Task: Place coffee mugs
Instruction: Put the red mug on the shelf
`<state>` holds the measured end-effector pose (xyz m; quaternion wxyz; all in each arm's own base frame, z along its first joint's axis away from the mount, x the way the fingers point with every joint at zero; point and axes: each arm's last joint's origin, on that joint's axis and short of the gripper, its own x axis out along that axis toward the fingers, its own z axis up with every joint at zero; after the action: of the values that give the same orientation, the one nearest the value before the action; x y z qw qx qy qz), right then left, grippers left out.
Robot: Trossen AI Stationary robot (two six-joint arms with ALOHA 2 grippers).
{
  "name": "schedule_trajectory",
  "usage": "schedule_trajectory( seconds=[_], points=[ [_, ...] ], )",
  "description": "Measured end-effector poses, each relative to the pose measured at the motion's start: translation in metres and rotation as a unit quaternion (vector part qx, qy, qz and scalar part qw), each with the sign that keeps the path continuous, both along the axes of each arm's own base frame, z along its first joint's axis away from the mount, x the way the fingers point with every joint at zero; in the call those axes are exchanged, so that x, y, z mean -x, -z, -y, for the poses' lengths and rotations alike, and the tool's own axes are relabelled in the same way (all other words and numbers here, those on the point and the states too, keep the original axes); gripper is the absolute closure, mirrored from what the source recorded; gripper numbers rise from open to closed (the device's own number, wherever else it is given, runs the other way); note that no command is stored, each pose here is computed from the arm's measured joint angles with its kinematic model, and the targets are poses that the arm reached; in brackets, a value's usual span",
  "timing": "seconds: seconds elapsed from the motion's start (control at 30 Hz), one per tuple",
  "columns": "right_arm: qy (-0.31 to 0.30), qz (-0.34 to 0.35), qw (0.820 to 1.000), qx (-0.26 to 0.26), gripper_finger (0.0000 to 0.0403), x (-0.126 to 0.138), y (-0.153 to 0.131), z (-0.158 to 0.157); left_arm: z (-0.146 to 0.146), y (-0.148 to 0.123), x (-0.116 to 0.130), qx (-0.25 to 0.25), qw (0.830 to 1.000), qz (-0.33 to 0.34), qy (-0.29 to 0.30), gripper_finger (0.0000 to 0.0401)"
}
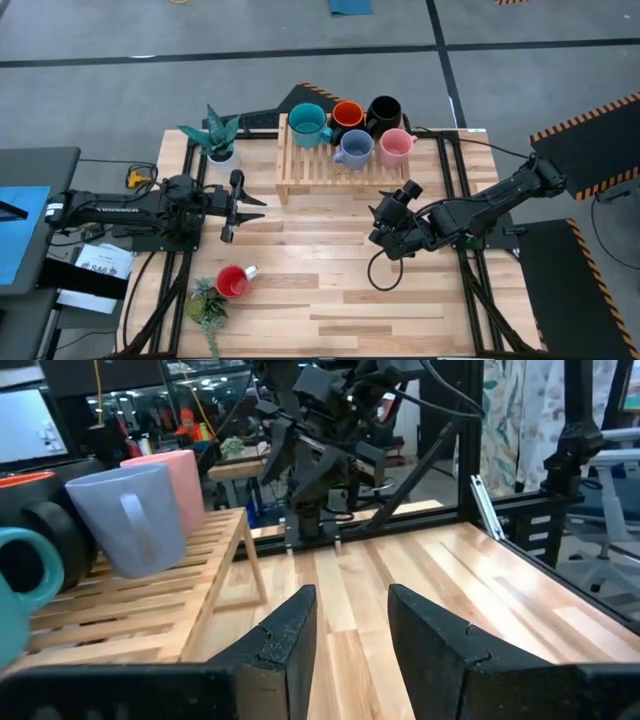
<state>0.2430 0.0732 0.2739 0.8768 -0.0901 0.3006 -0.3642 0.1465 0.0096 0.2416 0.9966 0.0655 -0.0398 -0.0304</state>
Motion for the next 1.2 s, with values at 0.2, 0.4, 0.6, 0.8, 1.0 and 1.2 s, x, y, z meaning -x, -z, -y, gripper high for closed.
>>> schedule_trajectory(
  seconds=[0.2,0.4,0.6,0.8,1.0,1.2],
  points=[
    [0.0,0.0,1.0,0.0,0.0154,0.0,0.0,0.0,-0.0001,0.0022,-0.0002,-0.007,1.0,-0.011,-0.001,0.0289],
    [0.0,0.0,1.0,0.0,0.0154,0.0001,0.0,0.0,-0.0005,0.0021,-0.0002,-0.013,1.0,-0.01,-0.008,0.0289],
    [0.0,-0.001,1.0,0.0,0.0154,0.0002,0.0001,0.0001,-0.0004,0.0022,-0.0002,-0.018,1.0,-0.01,-0.008,0.0289],
    [0.0,-0.002,1.0,0.001,0.0154,0.0003,0.0002,0.0001,-0.0005,0.003,-0.0003,-0.02,1.0,-0.014,-0.009,0.0289],
    [0.0,-0.004,1.0,0.0,0.0154,0.0005,0.0004,0.0002,-0.0006,0.0052,-0.0003,-0.018,0.999,-0.026,-0.01,0.0289],
    [-0.006,-0.009,1.0,-0.01,0.0154,0.0006,0.001,-0.0002,-0.0006,0.0056,-0.0003,-0.018,0.999,-0.028,-0.01,0.0289]
  ],
)
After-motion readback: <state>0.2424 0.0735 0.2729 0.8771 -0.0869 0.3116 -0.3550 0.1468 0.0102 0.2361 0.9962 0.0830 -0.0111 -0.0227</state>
